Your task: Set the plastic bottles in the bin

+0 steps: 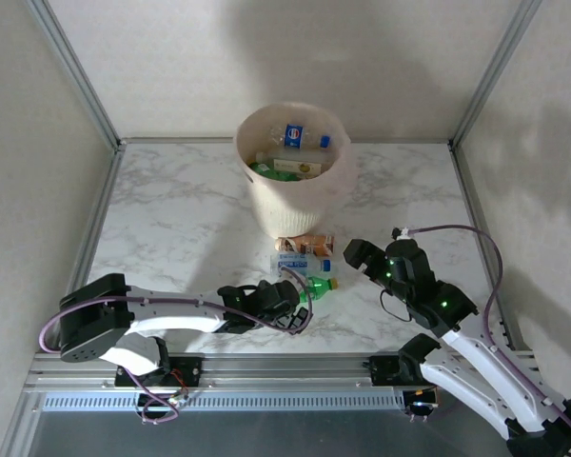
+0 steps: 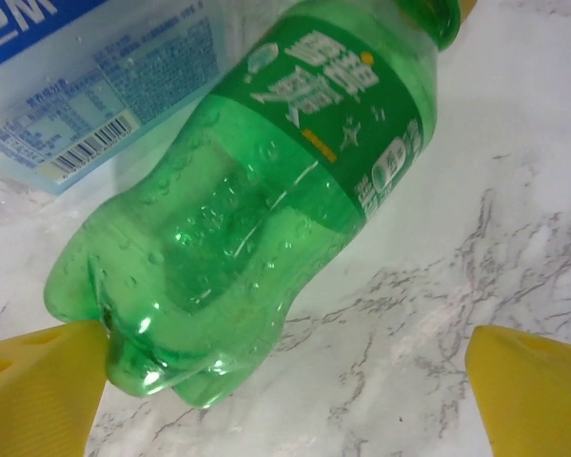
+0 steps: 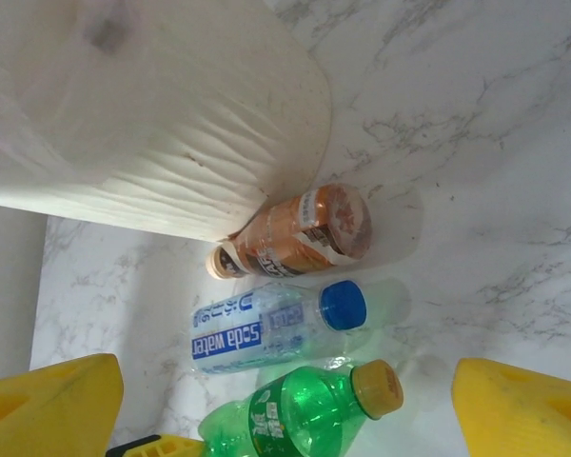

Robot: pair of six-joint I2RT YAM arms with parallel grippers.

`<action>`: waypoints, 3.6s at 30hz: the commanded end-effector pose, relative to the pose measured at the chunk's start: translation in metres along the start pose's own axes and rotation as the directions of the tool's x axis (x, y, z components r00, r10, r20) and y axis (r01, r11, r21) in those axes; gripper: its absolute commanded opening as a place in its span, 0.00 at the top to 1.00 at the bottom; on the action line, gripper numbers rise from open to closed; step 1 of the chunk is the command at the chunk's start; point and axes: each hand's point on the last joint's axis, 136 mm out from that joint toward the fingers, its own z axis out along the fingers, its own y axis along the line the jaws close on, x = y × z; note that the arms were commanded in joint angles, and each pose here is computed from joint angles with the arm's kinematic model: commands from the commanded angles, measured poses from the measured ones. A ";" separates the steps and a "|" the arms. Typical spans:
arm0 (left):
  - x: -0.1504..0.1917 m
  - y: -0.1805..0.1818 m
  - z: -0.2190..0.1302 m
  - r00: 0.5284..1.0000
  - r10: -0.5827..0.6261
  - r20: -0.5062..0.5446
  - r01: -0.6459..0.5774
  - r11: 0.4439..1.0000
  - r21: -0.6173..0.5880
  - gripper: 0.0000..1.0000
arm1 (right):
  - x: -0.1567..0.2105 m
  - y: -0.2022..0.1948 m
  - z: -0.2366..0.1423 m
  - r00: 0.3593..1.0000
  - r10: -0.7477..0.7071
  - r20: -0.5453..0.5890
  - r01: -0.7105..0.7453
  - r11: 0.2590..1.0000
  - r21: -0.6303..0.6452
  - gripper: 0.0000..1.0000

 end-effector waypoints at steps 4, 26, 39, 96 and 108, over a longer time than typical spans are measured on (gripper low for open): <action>-0.027 0.000 -0.027 0.986 -0.154 0.059 0.150 0.986 0.070 0.08 | 0.031 -0.020 0.032 0.994 0.054 -0.100 -0.049 0.997 0.051 0.12; -0.004 0.016 -0.006 0.961 -0.275 -0.009 0.275 0.959 0.067 0.30 | 0.090 -0.044 0.090 0.939 0.256 -0.229 -0.248 0.967 0.063 0.31; 0.000 0.017 -0.003 0.962 -0.272 -0.020 0.273 0.960 0.060 0.34 | 0.108 -0.039 0.100 0.926 0.272 -0.261 -0.260 0.962 0.079 0.38; 0.025 0.030 0.003 0.963 -0.262 -0.066 0.264 0.964 0.018 0.63 | 0.101 -0.016 0.127 0.940 0.256 -0.226 -0.225 0.962 0.153 0.73; -0.068 0.071 -0.093 0.860 -0.414 0.297 0.440 0.898 -0.024 0.16 | 0.064 0.032 0.078 0.985 0.072 -0.157 -0.072 0.997 0.002 0.79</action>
